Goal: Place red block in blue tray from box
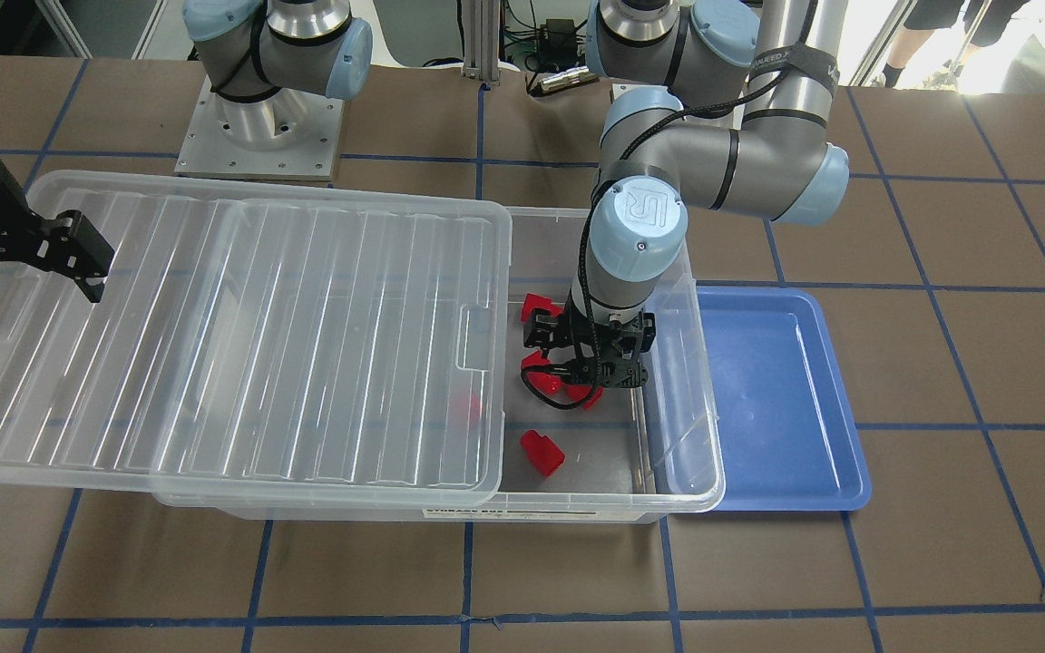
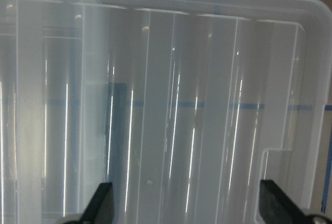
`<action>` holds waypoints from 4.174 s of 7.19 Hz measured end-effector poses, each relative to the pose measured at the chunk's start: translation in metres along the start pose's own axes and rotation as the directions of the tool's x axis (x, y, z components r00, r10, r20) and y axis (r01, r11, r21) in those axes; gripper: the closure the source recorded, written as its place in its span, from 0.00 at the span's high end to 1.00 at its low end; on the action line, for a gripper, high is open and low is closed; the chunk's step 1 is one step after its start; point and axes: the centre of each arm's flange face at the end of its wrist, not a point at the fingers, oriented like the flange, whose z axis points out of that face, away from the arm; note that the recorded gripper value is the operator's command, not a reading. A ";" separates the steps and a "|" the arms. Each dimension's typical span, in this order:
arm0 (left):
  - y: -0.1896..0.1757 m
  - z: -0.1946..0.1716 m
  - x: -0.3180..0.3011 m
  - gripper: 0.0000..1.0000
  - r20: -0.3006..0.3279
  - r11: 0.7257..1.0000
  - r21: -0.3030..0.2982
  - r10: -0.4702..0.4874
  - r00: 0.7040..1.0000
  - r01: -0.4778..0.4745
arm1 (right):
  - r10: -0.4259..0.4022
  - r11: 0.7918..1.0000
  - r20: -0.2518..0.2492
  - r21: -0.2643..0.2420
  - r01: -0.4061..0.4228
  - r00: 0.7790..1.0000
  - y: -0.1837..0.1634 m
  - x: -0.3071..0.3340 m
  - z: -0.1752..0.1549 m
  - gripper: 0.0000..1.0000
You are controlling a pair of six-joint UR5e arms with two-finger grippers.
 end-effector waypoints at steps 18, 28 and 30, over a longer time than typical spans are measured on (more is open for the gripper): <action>-0.018 0.067 -0.005 0.03 0.046 0.747 -0.012 -0.663 0.747 0.664 | 0.070 0.998 0.096 0.001 -0.070 0.993 0.053 -0.123 -0.051 1.00; -0.002 -0.057 0.008 0.00 -0.030 0.772 0.054 -0.632 0.774 0.633 | 0.069 0.998 0.097 -0.001 -0.069 0.993 0.053 -0.124 -0.050 1.00; 0.016 -0.112 -0.001 0.00 0.005 0.833 0.015 -0.552 0.834 0.552 | 0.069 0.998 0.098 -0.002 -0.069 0.993 0.053 -0.124 -0.049 1.00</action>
